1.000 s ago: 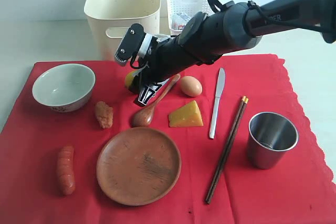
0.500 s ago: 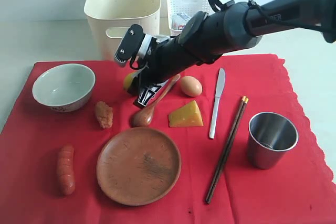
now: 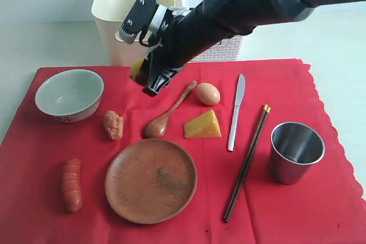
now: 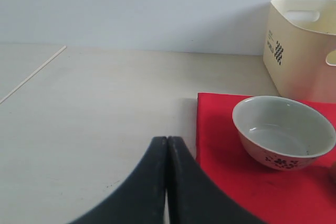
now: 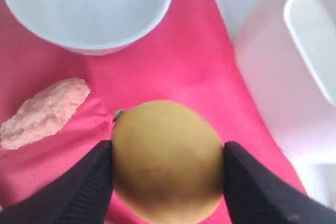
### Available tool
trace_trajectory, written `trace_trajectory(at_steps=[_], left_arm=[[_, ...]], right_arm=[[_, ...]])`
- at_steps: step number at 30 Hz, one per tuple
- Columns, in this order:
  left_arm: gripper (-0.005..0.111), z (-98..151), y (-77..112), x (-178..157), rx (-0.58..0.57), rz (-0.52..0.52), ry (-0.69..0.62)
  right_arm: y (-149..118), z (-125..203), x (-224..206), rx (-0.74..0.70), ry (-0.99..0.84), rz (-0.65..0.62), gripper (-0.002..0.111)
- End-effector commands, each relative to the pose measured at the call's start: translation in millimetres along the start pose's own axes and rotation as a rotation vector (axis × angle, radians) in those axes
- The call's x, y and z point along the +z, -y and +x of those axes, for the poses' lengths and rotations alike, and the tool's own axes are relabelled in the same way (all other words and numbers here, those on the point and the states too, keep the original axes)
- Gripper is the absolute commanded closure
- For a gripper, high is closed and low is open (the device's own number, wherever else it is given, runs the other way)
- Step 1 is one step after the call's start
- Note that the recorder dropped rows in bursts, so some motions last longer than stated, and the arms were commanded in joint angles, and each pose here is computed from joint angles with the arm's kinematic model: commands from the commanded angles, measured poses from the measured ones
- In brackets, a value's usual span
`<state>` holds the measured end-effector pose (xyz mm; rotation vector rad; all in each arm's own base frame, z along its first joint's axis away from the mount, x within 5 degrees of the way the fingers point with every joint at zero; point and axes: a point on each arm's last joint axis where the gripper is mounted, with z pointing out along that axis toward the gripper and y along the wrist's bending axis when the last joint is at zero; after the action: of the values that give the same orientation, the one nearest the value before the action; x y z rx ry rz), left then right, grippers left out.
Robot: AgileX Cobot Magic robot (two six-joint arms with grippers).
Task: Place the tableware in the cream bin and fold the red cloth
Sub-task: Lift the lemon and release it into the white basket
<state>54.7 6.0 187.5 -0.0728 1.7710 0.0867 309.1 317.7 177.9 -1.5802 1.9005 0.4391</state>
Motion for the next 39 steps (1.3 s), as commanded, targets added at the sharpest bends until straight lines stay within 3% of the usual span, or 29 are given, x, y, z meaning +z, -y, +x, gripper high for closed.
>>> trace_trajectory(at_steps=[1,14,28,34,39], left_arm=[[0.106,-1,-0.1,0,-0.012,-0.002,0.013],[0.106,-1,-0.1,0,-0.012,-0.002,0.013],[0.106,-1,-0.1,0,-0.012,-0.002,0.013],[0.106,-1,-0.1,0,-0.012,-0.002,0.013],[0.106,-1,-0.1,0,-0.012,-0.002,0.013]], right_arm=[[11,-11,-38,0.134,-0.008,0.079,0.108],[25,-12,-74,0.209,-0.065,0.234,0.108],[49,4,-112,0.265,-0.269,0.6,0.108],[86,29,-128,0.359,-0.248,0.677,0.108],[122,46,-133,0.426,-0.07,0.72,0.108]])
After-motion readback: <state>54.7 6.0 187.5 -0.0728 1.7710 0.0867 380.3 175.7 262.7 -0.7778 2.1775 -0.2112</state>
